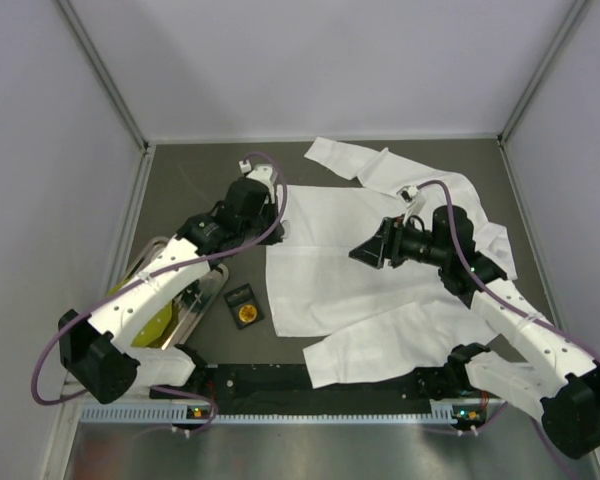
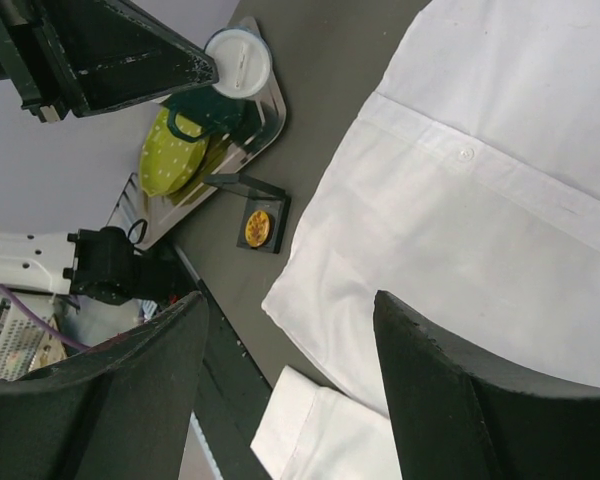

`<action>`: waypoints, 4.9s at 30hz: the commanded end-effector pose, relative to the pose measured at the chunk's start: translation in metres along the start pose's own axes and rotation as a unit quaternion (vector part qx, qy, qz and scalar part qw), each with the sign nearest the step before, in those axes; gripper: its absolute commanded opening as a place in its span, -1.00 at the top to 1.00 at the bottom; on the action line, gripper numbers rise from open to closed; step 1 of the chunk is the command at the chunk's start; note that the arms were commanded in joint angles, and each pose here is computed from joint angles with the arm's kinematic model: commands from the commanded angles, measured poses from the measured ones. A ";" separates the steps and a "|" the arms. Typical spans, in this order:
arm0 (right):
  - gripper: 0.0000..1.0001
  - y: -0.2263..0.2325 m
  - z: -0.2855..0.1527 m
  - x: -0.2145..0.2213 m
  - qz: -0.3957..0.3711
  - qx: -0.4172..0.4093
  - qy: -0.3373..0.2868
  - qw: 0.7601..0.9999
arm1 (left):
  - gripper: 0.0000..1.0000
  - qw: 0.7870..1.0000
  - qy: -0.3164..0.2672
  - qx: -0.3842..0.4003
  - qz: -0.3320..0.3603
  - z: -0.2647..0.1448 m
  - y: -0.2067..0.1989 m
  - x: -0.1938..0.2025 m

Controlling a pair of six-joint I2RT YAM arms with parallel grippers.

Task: Remove the brooch from the garment
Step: Place the brooch in the brooch box.

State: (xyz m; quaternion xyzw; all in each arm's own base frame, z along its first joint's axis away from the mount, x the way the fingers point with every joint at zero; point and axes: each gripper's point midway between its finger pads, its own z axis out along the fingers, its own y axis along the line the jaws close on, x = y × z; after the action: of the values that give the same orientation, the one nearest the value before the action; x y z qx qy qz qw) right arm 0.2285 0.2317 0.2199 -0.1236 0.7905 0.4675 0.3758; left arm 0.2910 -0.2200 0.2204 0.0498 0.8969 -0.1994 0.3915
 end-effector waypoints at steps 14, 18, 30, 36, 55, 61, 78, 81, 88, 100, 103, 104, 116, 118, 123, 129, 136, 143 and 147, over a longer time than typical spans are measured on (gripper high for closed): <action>-0.34 0.006 -0.004 -0.011 -0.018 -0.002 -0.014 1.000 | 1.00 0.992 0.001 -0.121 0.046 -0.009 0.050 0.003; -0.34 0.004 -0.003 -0.010 -0.015 0.001 -0.012 1.000 | 1.00 0.992 0.000 -0.121 0.045 -0.009 0.050 0.003; -0.34 0.004 -0.007 -0.002 0.013 -0.003 -0.025 1.000 | 1.00 0.996 -0.019 -0.085 0.037 -0.008 0.037 -0.003; -0.35 0.004 -0.007 0.003 0.005 -0.008 -0.020 1.000 | 1.00 0.993 0.060 -0.054 0.087 -0.009 0.035 0.030; -0.30 0.087 0.086 0.030 -0.474 0.043 -0.051 0.878 | 1.00 0.940 0.263 -0.040 -0.215 -0.041 -0.019 0.076; -0.23 0.090 0.095 0.032 -0.524 0.072 -0.076 0.845 | 1.00 0.918 0.284 -0.032 -0.277 -0.045 -0.030 0.075; 0.12 0.079 0.113 0.052 -0.521 0.078 -0.059 0.848 | 1.00 0.896 0.272 -0.013 -0.351 -0.048 -0.030 0.055; 0.26 0.078 0.114 0.051 -0.520 0.084 -0.064 0.848 | 1.00 0.890 0.280 -0.003 -0.361 -0.048 -0.034 0.057; 0.75 0.085 0.114 0.047 -0.524 0.100 -0.081 0.842 | 1.00 0.884 0.283 0.006 -0.372 -0.050 -0.036 0.062; 1.00 0.078 0.091 0.056 -0.457 0.096 -0.085 0.880 | 0.63 0.932 0.230 0.041 -0.279 -0.045 -0.026 0.046; 1.00 0.081 0.082 0.064 -0.426 0.073 -0.080 0.898 | -0.05 0.956 0.176 0.050 -0.231 -0.047 -0.020 0.031; 1.00 0.079 0.079 0.071 -0.421 0.065 -0.068 0.902 | -0.21 0.963 0.149 0.058 -0.217 -0.053 -0.019 0.024; 1.00 0.118 0.028 0.063 -0.178 -0.225 0.022 0.958 | -0.43 0.929 -0.016 0.370 0.010 -0.108 -0.074 0.021; 1.00 0.133 0.015 0.062 -0.155 -0.276 0.033 0.948 | -0.43 0.907 -0.026 0.418 0.048 -0.120 -0.083 0.028; 1.00 0.143 0.006 0.052 -0.111 -0.329 0.052 0.936 | -0.26 0.870 -0.007 0.488 0.075 -0.133 -0.097 0.038; 1.00 0.146 0.008 0.043 -0.107 -0.342 0.038 0.933 | -0.17 0.843 0.027 0.535 0.059 -0.142 -0.107 0.041; 1.00 0.143 0.020 0.032 -0.101 -0.325 0.020 0.940 | -0.09 0.841 0.069 0.535 0.040 -0.133 -0.102 0.058; 1.00 0.145 0.023 0.027 -0.100 -0.326 0.014 0.940 | 0.15 0.850 0.069 0.522 0.035 -0.127 -0.099 0.060; 1.00 0.147 0.023 0.023 -0.099 -0.325 0.008 0.940 | 0.15 0.852 0.082 0.516 0.031 -0.122 -0.097 0.064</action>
State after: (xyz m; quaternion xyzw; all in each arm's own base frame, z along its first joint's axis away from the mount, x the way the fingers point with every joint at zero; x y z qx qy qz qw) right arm 0.1344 0.3313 0.2557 -0.3123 0.6222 0.6507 0.3031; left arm 0.1409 -0.2640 0.2817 0.2749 0.6971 -0.6162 0.2423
